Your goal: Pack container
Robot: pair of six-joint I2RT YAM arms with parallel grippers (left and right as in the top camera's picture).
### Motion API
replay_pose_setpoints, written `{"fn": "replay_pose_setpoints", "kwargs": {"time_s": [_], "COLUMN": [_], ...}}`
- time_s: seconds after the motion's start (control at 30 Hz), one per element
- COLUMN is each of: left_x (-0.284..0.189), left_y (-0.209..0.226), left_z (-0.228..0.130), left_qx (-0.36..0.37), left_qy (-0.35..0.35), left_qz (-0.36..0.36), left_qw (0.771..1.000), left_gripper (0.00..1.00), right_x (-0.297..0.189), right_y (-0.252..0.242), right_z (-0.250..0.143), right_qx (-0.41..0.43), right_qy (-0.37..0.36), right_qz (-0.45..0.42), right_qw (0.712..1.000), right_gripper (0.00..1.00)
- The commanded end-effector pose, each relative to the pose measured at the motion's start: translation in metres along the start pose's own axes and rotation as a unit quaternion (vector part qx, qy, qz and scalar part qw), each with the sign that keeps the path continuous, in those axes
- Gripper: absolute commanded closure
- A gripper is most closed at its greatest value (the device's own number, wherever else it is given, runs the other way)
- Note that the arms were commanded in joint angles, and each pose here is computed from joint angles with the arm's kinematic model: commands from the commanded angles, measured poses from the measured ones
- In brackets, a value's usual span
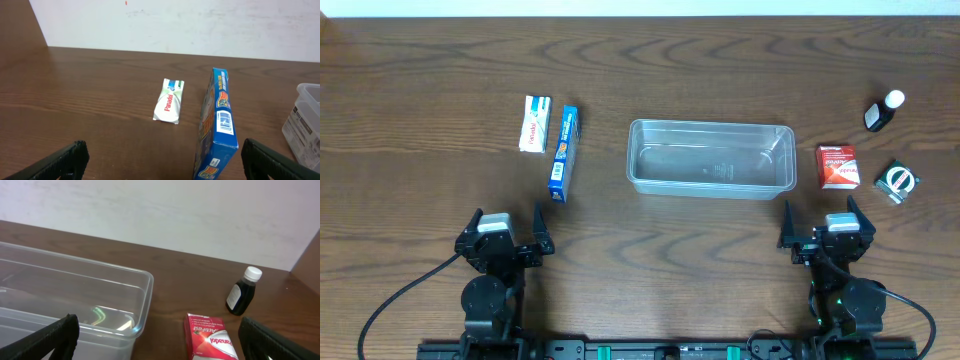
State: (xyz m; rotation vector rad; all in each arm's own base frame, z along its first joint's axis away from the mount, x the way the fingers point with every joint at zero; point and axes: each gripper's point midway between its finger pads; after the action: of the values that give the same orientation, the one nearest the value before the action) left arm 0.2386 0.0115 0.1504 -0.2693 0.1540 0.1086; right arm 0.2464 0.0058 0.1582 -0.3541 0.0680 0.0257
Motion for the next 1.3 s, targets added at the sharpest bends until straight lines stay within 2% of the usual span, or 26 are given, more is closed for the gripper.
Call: {"fn": "replay_pose_setpoints", "kwargs": {"time_s": [0.0, 1.13, 1.27], "left_x": [0.003, 0.003, 0.003], "left_y": [0.004, 0.004, -0.001], "left_z": [-0.014, -0.014, 0.004], "left_qx": [0.011, 0.011, -0.008], "left_qy": [0.012, 0.012, -0.023], "left_qz": [0.006, 0.006, -0.006], "left_qw": [1.000, 1.000, 1.000], "left_gripper": [0.02, 0.02, 0.02], "right_x": [0.000, 0.000, 0.000], "right_y": [-0.002, -0.002, -0.002], "right_z": [-0.001, -0.001, -0.001], "right_qx": [-0.002, -0.002, -0.002], "right_qy": [0.002, 0.002, 0.002], "right_qz": [-0.003, -0.003, -0.003], "right_qw": [1.000, 1.000, 1.000], "right_gripper": [0.01, 0.01, 0.01]}}
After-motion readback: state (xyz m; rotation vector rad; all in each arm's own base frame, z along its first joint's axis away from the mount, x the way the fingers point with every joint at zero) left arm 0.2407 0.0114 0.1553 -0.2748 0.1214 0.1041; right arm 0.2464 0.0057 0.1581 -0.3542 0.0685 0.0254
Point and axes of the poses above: each gripper's point midway between its finger pads, its own x axis out along the fingers, its own y axis along the line the jaws close on, z = x × y, and after that the axes turned 13 degrees about -x, right-handed
